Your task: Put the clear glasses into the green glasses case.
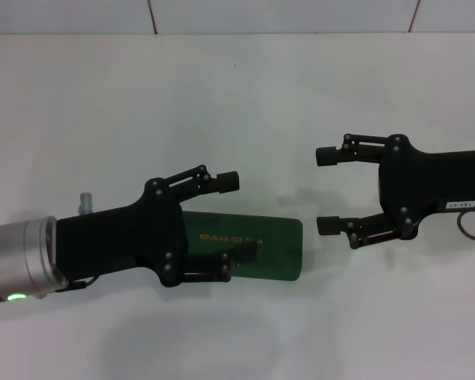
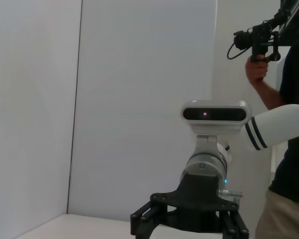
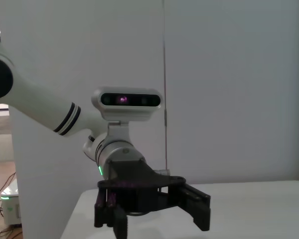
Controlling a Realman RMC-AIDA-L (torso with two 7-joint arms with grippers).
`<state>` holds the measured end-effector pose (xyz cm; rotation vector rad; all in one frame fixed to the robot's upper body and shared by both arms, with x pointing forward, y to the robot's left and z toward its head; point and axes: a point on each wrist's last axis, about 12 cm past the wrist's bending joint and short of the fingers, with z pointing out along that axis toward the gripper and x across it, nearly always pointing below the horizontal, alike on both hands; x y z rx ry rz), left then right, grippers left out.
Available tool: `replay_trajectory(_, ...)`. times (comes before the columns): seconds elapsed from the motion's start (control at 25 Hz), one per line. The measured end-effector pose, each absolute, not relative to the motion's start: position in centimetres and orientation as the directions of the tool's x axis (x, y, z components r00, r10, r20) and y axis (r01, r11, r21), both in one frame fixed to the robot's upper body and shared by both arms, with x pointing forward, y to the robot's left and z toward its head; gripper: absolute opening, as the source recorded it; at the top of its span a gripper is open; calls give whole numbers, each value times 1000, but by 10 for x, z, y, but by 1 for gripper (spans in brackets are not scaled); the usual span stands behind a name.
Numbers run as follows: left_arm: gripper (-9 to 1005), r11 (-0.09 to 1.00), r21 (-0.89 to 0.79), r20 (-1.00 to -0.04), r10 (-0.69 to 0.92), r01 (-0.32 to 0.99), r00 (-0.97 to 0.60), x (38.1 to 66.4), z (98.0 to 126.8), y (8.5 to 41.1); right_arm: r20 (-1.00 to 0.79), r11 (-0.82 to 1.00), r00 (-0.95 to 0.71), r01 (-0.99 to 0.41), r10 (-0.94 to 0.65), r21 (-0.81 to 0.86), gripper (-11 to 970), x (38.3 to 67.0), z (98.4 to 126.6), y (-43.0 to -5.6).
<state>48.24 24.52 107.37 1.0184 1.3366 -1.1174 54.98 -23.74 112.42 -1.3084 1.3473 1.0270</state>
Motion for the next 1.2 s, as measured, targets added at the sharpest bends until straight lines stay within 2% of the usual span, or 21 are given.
replay_trajectory(0.32,878,209,-73,-997,-17,975,-71,481,1072,246,-981,70,61,-995,-186,-76,885,546,1120,-236)
replay_trajectory(1.2,879,230,-80,-997,-26,970,-76,480,1070,248,-973,102,70,-990,-222,-95,885,547,1111,-230)
